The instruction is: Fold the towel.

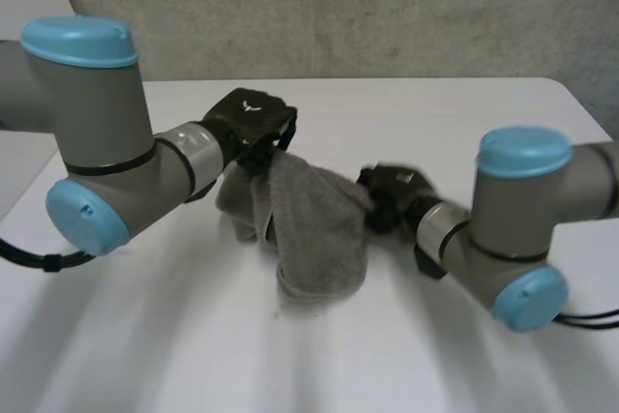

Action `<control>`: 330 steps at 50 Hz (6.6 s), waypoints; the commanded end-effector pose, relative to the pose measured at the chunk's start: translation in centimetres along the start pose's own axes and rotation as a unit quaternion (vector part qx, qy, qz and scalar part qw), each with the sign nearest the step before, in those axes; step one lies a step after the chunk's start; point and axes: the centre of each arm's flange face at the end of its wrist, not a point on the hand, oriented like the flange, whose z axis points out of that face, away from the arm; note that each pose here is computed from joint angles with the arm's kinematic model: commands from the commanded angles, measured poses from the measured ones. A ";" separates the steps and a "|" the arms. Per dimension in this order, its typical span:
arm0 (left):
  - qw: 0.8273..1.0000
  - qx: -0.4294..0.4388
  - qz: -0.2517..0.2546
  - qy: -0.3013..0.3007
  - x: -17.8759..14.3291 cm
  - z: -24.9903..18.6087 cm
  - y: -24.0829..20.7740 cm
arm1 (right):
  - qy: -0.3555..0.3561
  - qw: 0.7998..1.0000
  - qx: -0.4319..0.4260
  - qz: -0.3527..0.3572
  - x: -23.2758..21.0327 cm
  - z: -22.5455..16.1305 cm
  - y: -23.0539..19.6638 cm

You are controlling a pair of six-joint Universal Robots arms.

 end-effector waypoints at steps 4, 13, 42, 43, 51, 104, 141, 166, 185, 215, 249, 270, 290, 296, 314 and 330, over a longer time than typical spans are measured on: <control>0.997 -0.061 -0.032 -0.025 -2.4 -1.0 4.2 | 0.069 0.988 0.098 -0.099 5.1 -1.4 -7.5; 0.996 -0.077 -0.042 -0.031 -2.4 -2.2 5.7 | 0.087 0.981 0.034 -0.173 6.6 0.6 -5.1; 0.999 -0.029 -0.020 -0.039 -0.7 -5.3 3.9 | 0.132 0.965 0.034 -0.224 4.4 -7.5 -10.3; 0.999 -0.029 -0.020 -0.039 -0.7 -5.3 3.9 | 0.132 0.965 0.034 -0.224 4.4 -7.6 -10.3; 0.998 0.030 -0.021 -0.060 -0.7 -7.0 -0.2 | 0.049 0.983 -0.050 -0.170 2.3 -9.3 -4.5; 0.987 -0.005 -0.136 -0.083 -0.7 -8.0 4.7 | 0.029 0.951 -0.004 -0.309 -0.4 -9.6 -8.4; 0.997 -0.019 0.076 0.027 3.1 -4.6 12.0 | 0.009 0.960 -0.108 -0.260 1.2 -6.8 -2.8; 0.985 0.042 0.145 -0.079 1.4 -9.0 3.4 | 0.030 0.941 -0.084 -0.326 0.9 -10.6 -8.0; 0.992 -0.110 0.018 -0.053 -0.6 -7.5 6.1 | -0.010 0.905 -0.191 -0.381 1.7 -8.3 -4.8; 0.933 0.233 0.069 -0.266 -9.4 -2.5 -5.0 | 0.173 0.794 0.239 -0.532 -0.2 -5.2 -18.9; 0.975 0.073 0.046 -0.203 -5.6 -7.3 5.5 | 0.091 0.991 0.000 -0.097 6.7 -5.5 -2.7; 0.958 0.194 0.048 -0.207 -5.2 -10.0 -2.8 | 0.089 0.996 -0.013 -0.026 6.6 -5.6 1.1; 0.967 0.140 0.028 -0.210 -5.6 -9.6 1.0 | 0.076 0.980 -0.034 -0.179 7.5 -1.7 2.1; 0.968 0.136 0.026 -0.210 -5.6 -9.4 1.3 | 0.076 0.980 -0.032 -0.180 7.7 -1.0 2.1; 0.969 0.123 0.022 -0.212 -6.0 -9.1 2.1 | 0.081 0.979 -0.044 -0.184 8.0 -0.5 2.8; 0.969 0.123 0.022 -0.212 -5.9 -9.1 2.2 | 0.083 0.978 -0.055 -0.181 7.8 -1.3 2.4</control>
